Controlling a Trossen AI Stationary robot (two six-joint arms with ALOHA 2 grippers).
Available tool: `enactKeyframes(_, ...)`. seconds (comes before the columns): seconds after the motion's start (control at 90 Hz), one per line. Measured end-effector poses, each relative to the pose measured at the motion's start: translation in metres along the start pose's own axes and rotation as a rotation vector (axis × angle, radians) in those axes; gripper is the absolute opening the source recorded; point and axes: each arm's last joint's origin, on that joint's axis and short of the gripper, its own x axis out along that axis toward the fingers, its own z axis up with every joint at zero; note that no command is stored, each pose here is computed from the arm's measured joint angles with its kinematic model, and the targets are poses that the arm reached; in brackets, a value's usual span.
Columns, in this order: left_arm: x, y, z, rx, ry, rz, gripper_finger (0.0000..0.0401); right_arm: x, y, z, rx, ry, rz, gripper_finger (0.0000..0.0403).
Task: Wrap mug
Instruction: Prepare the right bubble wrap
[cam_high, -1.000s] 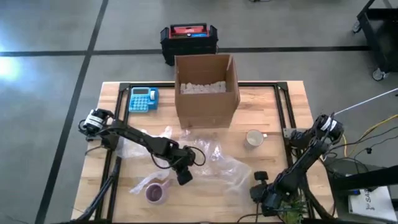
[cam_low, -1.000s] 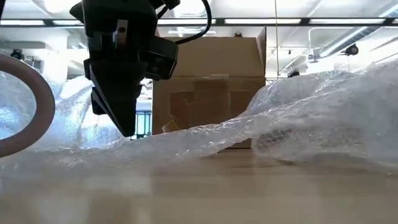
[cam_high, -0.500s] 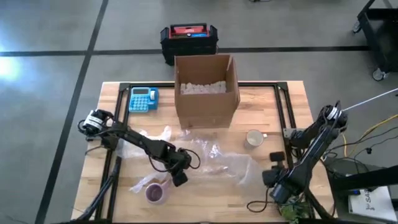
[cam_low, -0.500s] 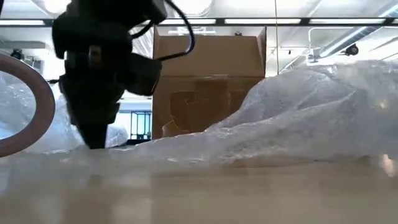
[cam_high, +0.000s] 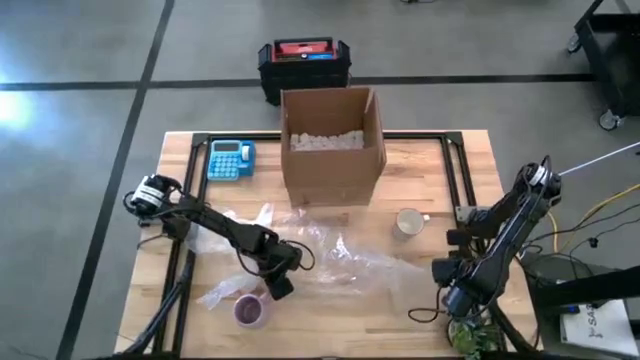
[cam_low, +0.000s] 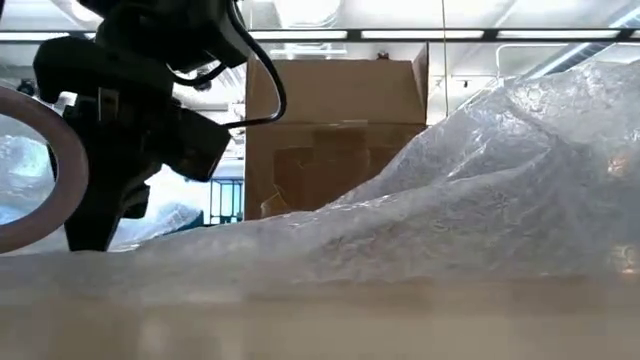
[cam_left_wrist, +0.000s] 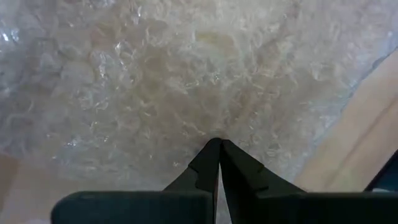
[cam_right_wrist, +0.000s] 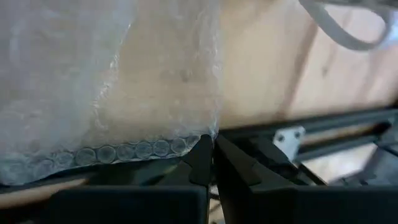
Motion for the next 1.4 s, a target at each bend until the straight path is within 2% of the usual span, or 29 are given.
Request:
enactKeyframes(0.078, -0.011, -0.008, 0.003, 0.034, -0.050, -0.009, 0.0000, -0.003, -0.002, -0.002, 0.005, 0.032, -0.009, 0.0011)
enactKeyframes(0.144, -0.027, -0.017, 0.005, 0.066, -0.113, -0.022, 0.0000, -0.009, -0.002, -0.003, 0.024, 0.070, 0.026, 0.0028)
enactKeyframes(0.2, -0.040, -0.019, 0.003, 0.070, -0.157, 0.011, 0.0000, -0.013, -0.002, -0.004, 0.035, 0.097, 0.067, 0.0047)
enactKeyframes(0.267, -0.051, -0.019, 0.001, 0.067, -0.214, 0.058, 0.0000, -0.019, -0.003, -0.005, 0.038, 0.085, 0.090, 0.0074)
enactKeyframes(0.367, -0.074, -0.028, 0.003, 0.099, -0.373, 0.026, 0.0000, -0.026, -0.003, -0.003, 0.049, 0.031, 0.098, 0.0114)
enactKeyframes(0.422, -0.085, -0.033, 0.005, 0.121, -0.476, -0.007, 0.0000, -0.032, -0.003, 0.000, 0.062, -0.046, 0.098, 0.0133)
enactKeyframes(0.489, -0.089, -0.039, 0.010, 0.159, -0.578, -0.037, 0.0000, -0.036, 0.002, 0.009, 0.085, -0.216, 0.107, 0.0151)
enactKeyframes(0.556, -0.085, -0.043, 0.016, 0.189, -0.617, -0.053, 0.0000, -0.039, 0.010, 0.020, 0.108, -0.414, 0.131, 0.0164)
enactKeyframes(0.633, -0.074, -0.046, 0.025, 0.200, -0.637, -0.068, 0.0000, -0.036, 0.019, 0.034, 0.118, -0.577, 0.185, 0.0174)
enactKeyframes(0.778, -0.033, -0.047, 0.042, 0.206, -0.604, -0.082, 0.0000, -0.016, 0.034, 0.060, 0.137, -0.697, 0.293, 0.0177)
enactKeyframes(0.856, -0.008, -0.041, 0.045, 0.201, -0.474, -0.054, 0.0000, -0.004, 0.039, 0.067, 0.149, -0.708, 0.304, 0.0174)
enactKeyframes(0.933, 0.013, -0.030, 0.042, 0.145, -0.320, 0.006, 0.0000, 0.004, 0.041, 0.068, 0.138, -0.682, 0.294, 0.0169)
enactKeyframes(1.022, 0.017, -0.027, 0.040, 0.109, -0.219, 0.029, 0.0000, 0.005, 0.043, 0.068, 0.129, -0.673, 0.301, 0.0163)
enactKeyframes(1.111, 0.016, -0.025, 0.037, 0.100, -0.182, 0.036, 0.0000, 0.001, 0.042, 0.067, 0.096, -0.661, 0.318, 0.0158)
enactKeyframes(1.289, 0.007, -0.024, 0.030, 0.091, -0.129, 0.023, 0.0000, -0.026, 0.026, 0.060, 0.023, -0.547, 0.382, 0.0158)
enactKeyframes(1.4, 0.005, -0.023, 0.023, 0.074, -0.076, 0.034, 0.0000, -0.034, 0.018, 0.053, 0.002, -0.518, 0.359, 0.0165)
